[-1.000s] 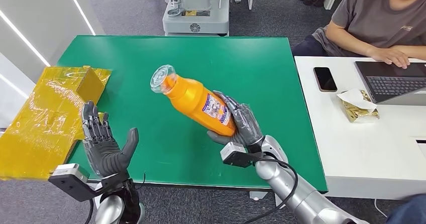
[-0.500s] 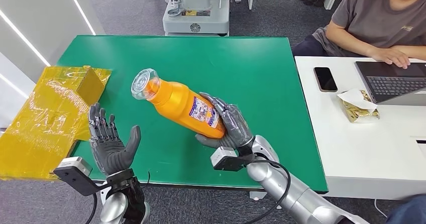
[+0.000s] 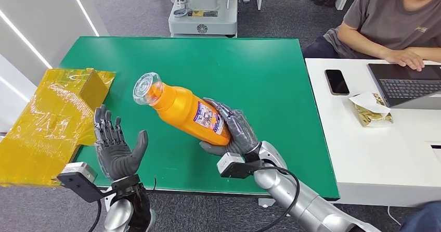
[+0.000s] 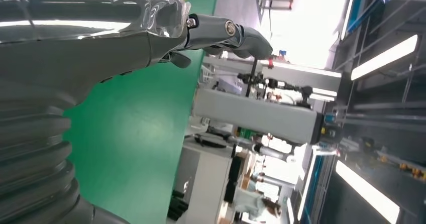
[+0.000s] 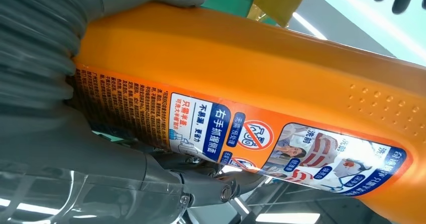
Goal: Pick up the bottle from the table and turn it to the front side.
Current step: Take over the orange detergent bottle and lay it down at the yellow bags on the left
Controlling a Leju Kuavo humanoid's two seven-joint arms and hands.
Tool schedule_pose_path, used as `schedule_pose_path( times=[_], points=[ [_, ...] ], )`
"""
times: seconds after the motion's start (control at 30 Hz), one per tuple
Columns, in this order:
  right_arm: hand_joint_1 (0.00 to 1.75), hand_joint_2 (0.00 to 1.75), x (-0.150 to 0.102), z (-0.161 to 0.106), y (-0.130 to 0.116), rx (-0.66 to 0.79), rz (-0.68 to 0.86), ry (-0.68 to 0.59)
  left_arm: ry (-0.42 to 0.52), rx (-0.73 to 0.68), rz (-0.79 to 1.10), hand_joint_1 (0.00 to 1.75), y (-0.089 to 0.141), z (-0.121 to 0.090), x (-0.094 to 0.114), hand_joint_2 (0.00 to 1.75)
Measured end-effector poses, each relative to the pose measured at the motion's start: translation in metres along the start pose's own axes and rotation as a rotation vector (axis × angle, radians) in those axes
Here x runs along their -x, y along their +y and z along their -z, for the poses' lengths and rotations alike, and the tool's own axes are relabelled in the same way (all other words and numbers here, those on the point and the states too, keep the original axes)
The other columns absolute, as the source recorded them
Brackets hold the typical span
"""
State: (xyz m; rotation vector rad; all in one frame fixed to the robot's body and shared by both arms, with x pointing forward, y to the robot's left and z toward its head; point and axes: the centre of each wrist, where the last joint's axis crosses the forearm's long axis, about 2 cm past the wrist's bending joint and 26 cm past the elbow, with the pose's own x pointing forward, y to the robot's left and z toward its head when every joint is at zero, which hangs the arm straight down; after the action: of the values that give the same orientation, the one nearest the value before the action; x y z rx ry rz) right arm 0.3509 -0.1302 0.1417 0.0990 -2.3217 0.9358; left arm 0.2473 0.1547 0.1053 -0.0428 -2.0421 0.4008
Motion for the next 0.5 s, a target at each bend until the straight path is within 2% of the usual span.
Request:
schedule_pose_path(
  times=[0.2, 0.5],
  points=[
    [1.75, 1.75, 0.0027, 0.0024, 0.003, 0.011, 0.024, 0.028, -0.045, 0.156, -0.042, 0.0, -0.0079, 0.0015, -0.0056, 1.75],
    [1.75, 1.75, 0.0071, 0.0025, 0.0055, -0.002, 0.02, 0.053, -0.072, 0.229, -0.043, 0.0, -0.0102, 0.0025, -0.0091, 1.75]
  ],
)
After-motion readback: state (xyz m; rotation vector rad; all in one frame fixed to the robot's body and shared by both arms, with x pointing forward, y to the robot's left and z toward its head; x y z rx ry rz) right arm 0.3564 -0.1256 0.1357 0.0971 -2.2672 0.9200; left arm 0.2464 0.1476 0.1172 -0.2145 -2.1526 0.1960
